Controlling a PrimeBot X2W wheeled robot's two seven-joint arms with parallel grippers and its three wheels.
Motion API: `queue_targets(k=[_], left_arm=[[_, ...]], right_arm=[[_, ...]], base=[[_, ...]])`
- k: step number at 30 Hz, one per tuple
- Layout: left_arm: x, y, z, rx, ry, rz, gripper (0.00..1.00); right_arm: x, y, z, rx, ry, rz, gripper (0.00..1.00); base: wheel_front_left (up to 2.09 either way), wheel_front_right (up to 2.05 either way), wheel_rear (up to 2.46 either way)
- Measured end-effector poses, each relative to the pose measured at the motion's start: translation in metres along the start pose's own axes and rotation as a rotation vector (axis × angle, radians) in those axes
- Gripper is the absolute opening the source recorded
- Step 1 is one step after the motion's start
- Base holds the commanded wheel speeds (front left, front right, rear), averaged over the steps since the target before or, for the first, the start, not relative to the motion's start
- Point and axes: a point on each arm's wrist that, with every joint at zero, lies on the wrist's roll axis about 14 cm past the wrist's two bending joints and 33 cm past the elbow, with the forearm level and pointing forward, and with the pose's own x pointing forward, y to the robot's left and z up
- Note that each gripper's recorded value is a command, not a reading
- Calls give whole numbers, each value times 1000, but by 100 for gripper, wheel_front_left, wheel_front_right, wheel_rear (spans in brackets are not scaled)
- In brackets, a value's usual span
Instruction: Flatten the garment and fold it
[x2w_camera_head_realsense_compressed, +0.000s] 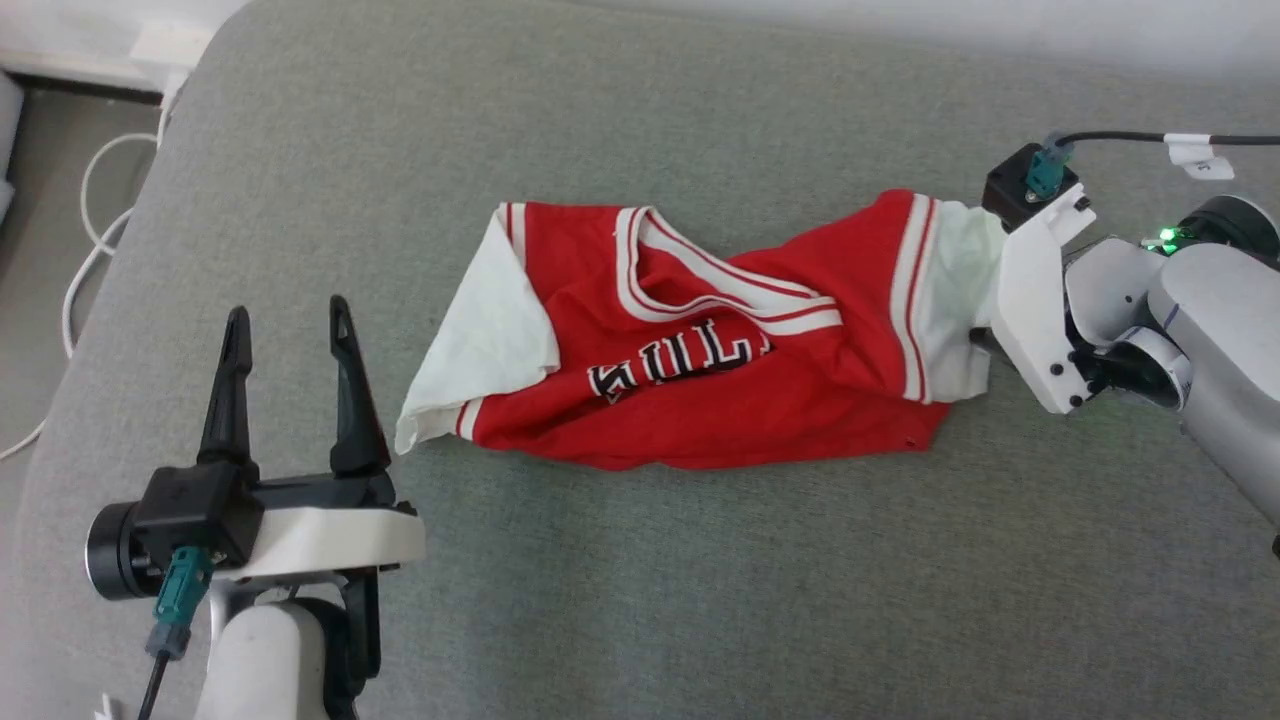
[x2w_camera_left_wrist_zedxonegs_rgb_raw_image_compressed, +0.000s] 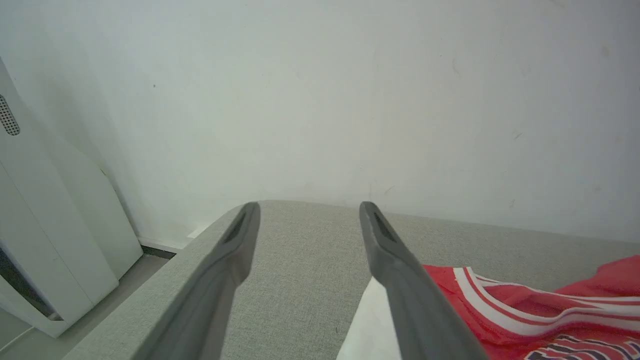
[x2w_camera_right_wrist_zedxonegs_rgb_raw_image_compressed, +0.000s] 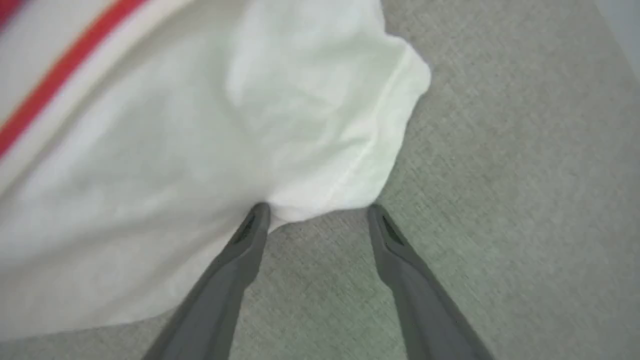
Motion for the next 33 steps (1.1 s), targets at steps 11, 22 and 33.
queue_targets(k=[11, 22, 33], left_arm=[[0, 15, -10, 44, 29, 29, 100], [-15, 7, -1, 28, 10, -21, 100], [-12, -25, 9, -9, -29, -127, 100]], right_arm=[[14, 12, 10, -51, -83, 42, 0], [-72, -23, 22, -55, -403, -69, 0], [-120, -59, -119, 144, -214, -198, 0]], base=[[0, 0, 0], [0, 0, 0], [0, 0, 0]])
